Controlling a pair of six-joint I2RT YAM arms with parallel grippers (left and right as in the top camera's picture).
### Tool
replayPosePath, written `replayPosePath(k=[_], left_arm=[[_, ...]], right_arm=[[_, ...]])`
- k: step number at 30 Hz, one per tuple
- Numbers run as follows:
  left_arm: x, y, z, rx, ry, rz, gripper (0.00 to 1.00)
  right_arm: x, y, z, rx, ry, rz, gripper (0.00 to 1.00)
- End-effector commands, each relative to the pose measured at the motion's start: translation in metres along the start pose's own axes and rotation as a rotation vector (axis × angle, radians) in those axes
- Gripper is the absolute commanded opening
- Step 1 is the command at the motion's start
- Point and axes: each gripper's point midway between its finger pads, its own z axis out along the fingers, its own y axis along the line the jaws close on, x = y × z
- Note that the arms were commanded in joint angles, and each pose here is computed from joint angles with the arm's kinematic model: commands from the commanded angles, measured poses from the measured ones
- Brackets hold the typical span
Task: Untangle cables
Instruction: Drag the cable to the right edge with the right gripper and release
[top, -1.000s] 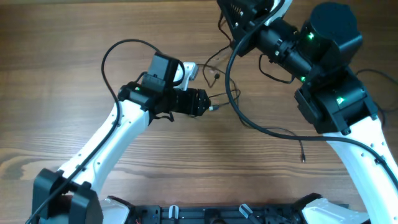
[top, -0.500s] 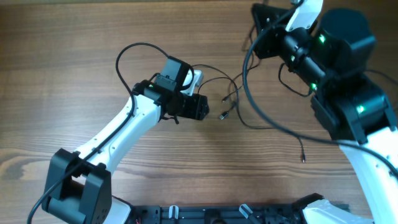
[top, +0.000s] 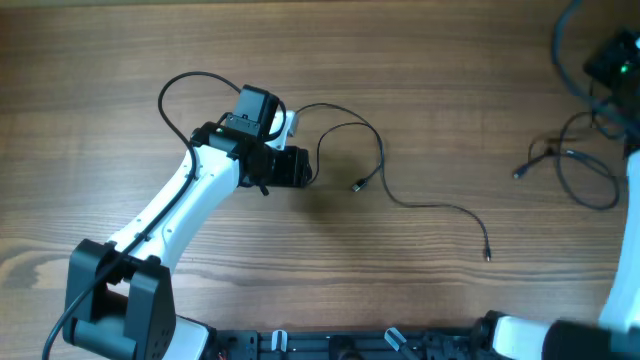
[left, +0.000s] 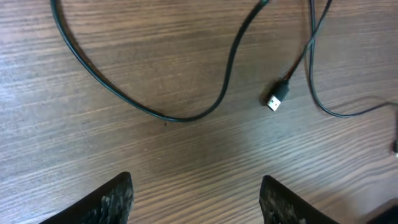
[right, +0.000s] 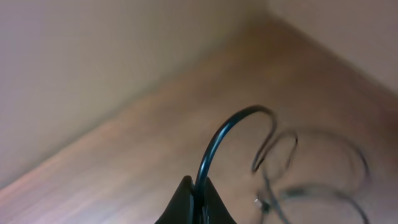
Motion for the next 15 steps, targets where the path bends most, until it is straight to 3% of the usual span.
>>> replayPosePath(k=[1, 3, 5, 7, 10, 15], left_arm=[[0.004, -0.011, -0.006, 0.055, 0.014, -0.009, 0.67], [0.007, -0.010, -0.006, 0.052, 0.025, -0.013, 0.68], [0.009, -0.010, -0.006, 0.050, 0.034, -0.016, 0.68], [0.011, -0.009, -0.006, 0.048, 0.041, -0.019, 0.68], [0.011, -0.009, -0.006, 0.047, 0.043, -0.020, 0.67], [0.011, -0.009, -0.006, 0.047, 0.043, -0.020, 0.68]], right_arm=[[0.020, -0.054, 0.048, 0.170, 0.102, 0.135, 0.04], [0.044, -0.078, 0.071, 0.237, 0.203, 0.152, 0.04], [0.054, -0.088, 0.080, 0.263, 0.243, 0.160, 0.18], [0.055, -0.096, 0.083, 0.281, 0.247, 0.169, 0.68], [0.052, -0.104, 0.082, 0.297, 0.239, 0.181, 1.00], [0.051, -0.101, 0.083, 0.279, 0.237, 0.185, 1.00]])
